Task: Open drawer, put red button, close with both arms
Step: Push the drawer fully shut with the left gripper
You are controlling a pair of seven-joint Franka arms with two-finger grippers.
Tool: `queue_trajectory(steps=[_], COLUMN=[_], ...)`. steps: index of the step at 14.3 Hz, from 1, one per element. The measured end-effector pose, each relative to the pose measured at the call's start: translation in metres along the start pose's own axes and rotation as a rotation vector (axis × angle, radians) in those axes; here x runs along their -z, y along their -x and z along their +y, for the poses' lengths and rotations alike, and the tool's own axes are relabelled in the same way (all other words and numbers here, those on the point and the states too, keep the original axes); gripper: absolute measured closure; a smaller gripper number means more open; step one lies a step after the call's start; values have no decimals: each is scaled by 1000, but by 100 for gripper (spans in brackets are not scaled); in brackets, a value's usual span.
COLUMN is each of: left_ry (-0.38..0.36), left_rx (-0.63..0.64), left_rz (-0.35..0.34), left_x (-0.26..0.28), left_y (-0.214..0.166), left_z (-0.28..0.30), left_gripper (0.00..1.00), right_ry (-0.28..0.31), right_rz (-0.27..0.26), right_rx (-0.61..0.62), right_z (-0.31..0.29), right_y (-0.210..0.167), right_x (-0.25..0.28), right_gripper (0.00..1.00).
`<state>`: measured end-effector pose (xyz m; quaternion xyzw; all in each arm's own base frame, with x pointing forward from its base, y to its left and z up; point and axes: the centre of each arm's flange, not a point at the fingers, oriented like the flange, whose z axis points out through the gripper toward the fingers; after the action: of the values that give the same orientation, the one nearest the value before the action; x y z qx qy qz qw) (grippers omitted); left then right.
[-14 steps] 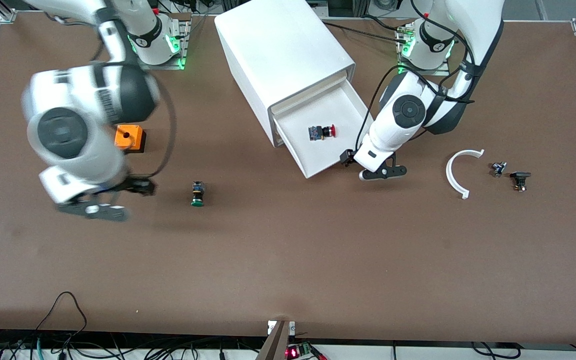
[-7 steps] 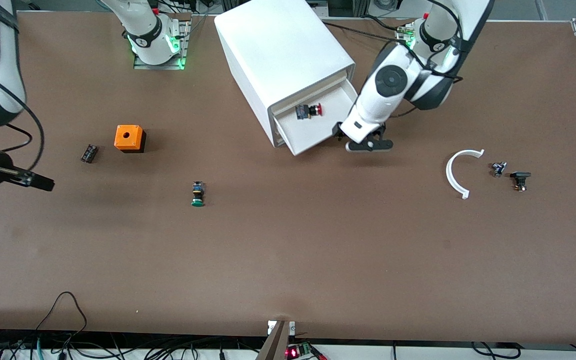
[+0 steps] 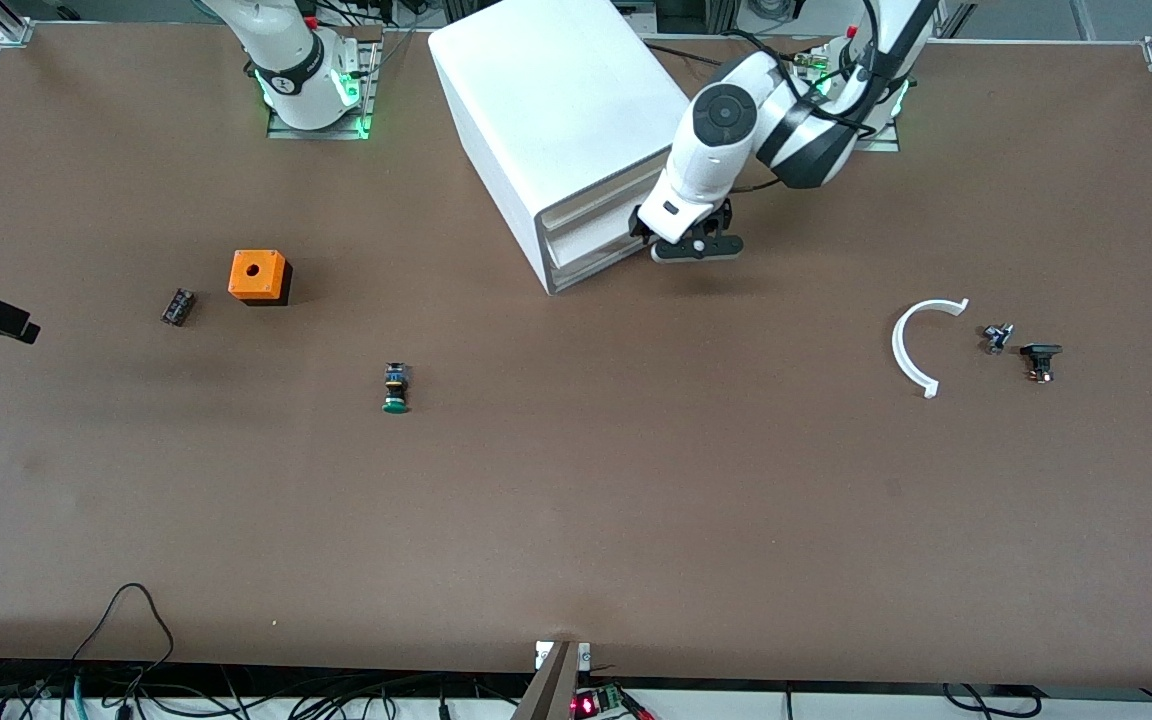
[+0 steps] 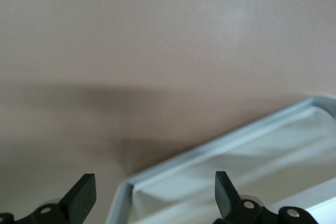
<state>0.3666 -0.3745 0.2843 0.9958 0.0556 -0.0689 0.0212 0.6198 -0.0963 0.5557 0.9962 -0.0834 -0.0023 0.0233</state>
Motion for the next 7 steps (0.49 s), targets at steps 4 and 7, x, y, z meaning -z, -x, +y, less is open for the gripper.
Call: queue_trajectory(steps=[4,7], left_ry=[-11,5], left_rx=[-4,9], left_rz=[-10,4], left_x=[-2,1], left_y=[10,4], left_z=[6,4], left_gripper=[0,0], right_ry=[-8,-11], right_rz=[-16,-28], right_rx=[26,28], right_z=[-13,-13], right_y=[21,36], right_x=[2,1], right_gripper=[0,0])
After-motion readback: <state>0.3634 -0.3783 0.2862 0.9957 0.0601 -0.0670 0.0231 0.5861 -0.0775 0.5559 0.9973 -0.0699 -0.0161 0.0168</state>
